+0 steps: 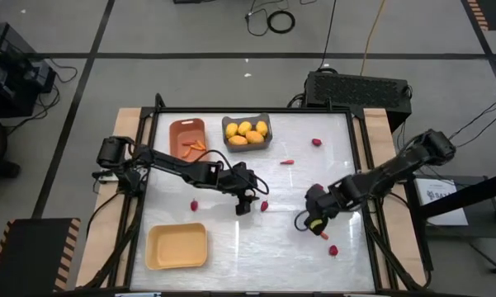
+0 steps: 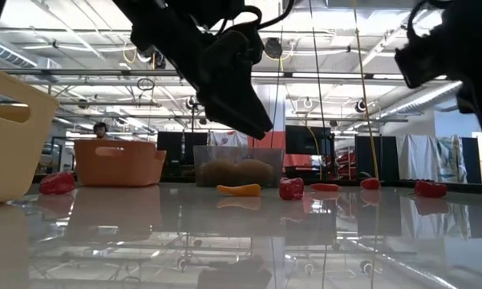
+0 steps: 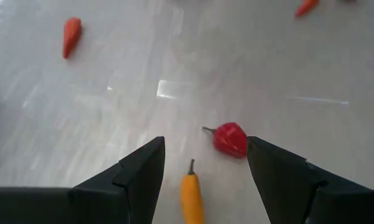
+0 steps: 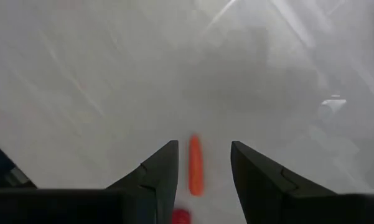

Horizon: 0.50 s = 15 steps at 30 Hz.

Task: Sort produce into baskets
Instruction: Put the orange chili pepper into the orange bin

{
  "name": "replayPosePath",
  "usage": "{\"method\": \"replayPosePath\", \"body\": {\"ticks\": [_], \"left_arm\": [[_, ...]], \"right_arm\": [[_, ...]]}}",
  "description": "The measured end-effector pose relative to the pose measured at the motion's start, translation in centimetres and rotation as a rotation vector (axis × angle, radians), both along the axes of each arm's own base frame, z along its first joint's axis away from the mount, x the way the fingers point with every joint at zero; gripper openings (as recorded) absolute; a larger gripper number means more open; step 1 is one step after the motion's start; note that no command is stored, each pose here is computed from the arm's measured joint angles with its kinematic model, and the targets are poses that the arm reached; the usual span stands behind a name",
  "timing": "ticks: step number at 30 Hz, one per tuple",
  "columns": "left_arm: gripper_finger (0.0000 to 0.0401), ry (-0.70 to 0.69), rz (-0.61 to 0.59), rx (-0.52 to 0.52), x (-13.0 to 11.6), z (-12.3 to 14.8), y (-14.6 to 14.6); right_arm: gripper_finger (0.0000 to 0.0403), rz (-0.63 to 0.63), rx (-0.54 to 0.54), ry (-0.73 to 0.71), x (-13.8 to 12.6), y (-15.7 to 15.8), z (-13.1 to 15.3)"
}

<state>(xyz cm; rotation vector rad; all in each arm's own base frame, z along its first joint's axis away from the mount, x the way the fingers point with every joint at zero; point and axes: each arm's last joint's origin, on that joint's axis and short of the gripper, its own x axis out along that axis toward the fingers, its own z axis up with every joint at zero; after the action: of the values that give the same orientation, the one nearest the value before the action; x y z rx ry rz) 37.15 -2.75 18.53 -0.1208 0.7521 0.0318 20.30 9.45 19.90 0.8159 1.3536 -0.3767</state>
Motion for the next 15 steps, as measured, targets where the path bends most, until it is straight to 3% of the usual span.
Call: {"method": "replayPosePath", "body": {"ticks": [15], "left_arm": [[0.0233,0.002,0.004,-0.01,0.0,0.0,0.4]], "right_arm": [[0.0139,0.025,-0.062,0.086,-0.1,4.3,-3.7]]}}
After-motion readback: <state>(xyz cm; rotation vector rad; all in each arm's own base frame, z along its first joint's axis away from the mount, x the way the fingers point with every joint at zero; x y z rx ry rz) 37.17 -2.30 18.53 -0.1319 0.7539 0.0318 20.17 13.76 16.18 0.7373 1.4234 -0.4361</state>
